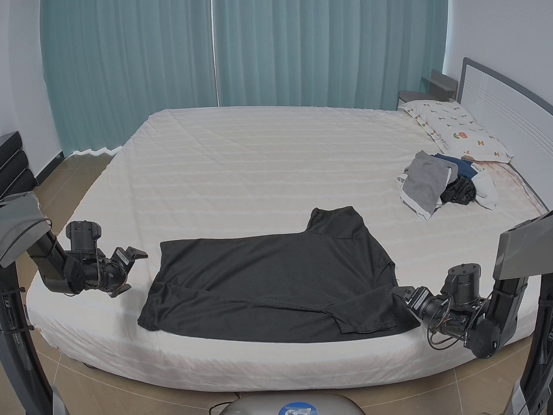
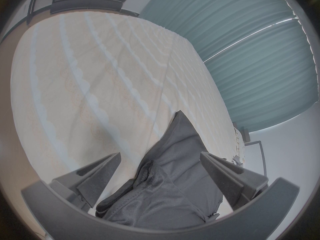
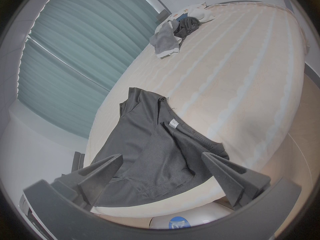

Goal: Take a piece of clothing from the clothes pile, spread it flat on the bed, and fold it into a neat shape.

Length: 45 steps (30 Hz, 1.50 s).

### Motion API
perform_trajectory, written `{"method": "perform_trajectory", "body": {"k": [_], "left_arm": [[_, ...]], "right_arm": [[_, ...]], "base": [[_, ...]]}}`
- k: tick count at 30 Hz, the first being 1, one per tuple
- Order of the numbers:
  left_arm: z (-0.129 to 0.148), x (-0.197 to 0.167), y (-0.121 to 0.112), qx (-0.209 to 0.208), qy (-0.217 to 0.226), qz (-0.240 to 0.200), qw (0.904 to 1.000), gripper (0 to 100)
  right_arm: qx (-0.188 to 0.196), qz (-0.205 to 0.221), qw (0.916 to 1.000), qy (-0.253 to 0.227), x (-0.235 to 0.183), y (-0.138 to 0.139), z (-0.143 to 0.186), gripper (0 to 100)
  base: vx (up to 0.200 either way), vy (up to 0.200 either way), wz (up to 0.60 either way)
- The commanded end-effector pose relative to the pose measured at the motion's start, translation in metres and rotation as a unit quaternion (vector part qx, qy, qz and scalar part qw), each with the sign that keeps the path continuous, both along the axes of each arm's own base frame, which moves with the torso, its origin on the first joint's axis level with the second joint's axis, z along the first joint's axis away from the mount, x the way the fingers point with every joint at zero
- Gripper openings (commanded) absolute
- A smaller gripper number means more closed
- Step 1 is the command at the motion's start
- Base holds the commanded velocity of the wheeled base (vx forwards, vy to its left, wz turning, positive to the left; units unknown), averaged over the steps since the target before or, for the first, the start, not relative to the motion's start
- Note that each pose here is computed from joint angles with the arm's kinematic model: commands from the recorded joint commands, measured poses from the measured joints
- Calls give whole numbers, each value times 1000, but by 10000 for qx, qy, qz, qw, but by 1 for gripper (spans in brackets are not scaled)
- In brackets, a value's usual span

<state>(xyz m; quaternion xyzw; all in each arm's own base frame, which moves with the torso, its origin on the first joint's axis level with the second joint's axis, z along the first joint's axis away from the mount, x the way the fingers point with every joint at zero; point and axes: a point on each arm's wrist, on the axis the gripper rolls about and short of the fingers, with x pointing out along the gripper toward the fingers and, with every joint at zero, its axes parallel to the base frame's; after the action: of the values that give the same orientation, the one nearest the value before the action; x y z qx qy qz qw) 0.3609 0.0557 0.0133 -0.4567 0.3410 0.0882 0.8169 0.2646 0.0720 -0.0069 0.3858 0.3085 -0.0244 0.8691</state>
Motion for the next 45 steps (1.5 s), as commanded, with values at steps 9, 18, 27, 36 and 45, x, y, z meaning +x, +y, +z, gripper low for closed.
{"method": "perform_trajectory", "body": {"k": [9,18,27,36,45], "left_arm": [[3,2,-2,51,2,270,9996,100],[2,6,-7,101,18,211,9997,100],[0,1,-9,130,76,109,9998,100],[1,4,-8,151,5,100,9998,100],[3,6,-16,220,-5,133,9997,100]], "right_arm": [[118,13,9999,32,-3,-6,3,100],[159,85,9998,107,-6,-7,2,100],[159,92,9998,107,-7,-6,2,100],[159,97,9998,83,-6,-6,3,100],[154,91,9998,82,-5,-6,3,100]], "base": [[111,0,0],[22,0,0],[0,111,0],[0,89,0],[0,0,0]]}}
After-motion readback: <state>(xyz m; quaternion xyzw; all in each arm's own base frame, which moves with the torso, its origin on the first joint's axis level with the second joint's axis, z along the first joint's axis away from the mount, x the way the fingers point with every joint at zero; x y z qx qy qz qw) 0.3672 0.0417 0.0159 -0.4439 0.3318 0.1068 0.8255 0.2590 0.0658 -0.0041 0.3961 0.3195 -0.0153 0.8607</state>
